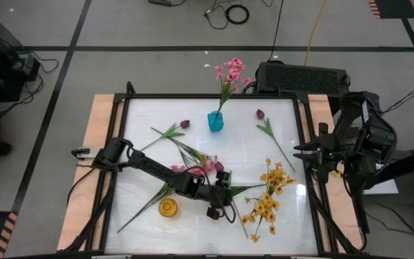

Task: Sort flowers into vase by color
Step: Put the bottom dark red tulips into the yellow vase

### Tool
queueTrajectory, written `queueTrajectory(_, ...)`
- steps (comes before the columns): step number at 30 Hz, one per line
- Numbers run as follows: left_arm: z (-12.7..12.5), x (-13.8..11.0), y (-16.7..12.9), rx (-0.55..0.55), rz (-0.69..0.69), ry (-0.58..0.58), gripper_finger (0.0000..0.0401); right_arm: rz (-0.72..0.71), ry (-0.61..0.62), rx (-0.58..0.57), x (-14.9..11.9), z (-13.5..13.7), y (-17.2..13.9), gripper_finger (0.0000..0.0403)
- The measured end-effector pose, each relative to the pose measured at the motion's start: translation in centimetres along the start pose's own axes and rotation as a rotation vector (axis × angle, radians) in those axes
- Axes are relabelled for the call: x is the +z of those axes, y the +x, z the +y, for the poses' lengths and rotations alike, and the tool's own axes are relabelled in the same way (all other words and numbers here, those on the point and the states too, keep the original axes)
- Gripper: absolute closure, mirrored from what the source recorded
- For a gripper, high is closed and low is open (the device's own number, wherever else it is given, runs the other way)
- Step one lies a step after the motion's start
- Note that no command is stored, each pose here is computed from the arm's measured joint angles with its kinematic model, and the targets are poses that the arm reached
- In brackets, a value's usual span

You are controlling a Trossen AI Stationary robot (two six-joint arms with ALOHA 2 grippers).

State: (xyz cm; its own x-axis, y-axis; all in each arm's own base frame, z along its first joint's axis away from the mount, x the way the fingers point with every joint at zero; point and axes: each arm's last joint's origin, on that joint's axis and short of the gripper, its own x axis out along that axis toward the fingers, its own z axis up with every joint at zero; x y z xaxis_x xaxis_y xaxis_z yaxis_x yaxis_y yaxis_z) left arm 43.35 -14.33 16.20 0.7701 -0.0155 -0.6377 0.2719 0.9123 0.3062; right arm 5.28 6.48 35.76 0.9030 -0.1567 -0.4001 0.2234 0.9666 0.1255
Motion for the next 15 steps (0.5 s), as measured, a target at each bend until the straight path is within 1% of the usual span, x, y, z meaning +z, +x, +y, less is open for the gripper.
queueTrajectory(5,-0.2,-0.4,0.5,-0.004,0.012,0.118,0.0264,-0.010,0.001,0.008,0.1,0.2,0.0,0.0298)
queueTrajectory(7,-0.2,-0.3,0.5,-0.009,0.001,0.143,0.0264,-0.011,0.000,0.008,0.1,0.2,0.0,0.0298)
queueTrajectory(10,-0.3,-0.2,0.7,-0.010,-0.020,0.149,0.0264,-0.011,-0.007,0.008,0.1,0.2,0.0,0.0298)
queueTrajectory(15,-0.4,-1.1,1.9,-0.018,-0.005,0.192,0.0264,-0.011,-0.007,0.008,0.1,0.2,0.0,0.0298)
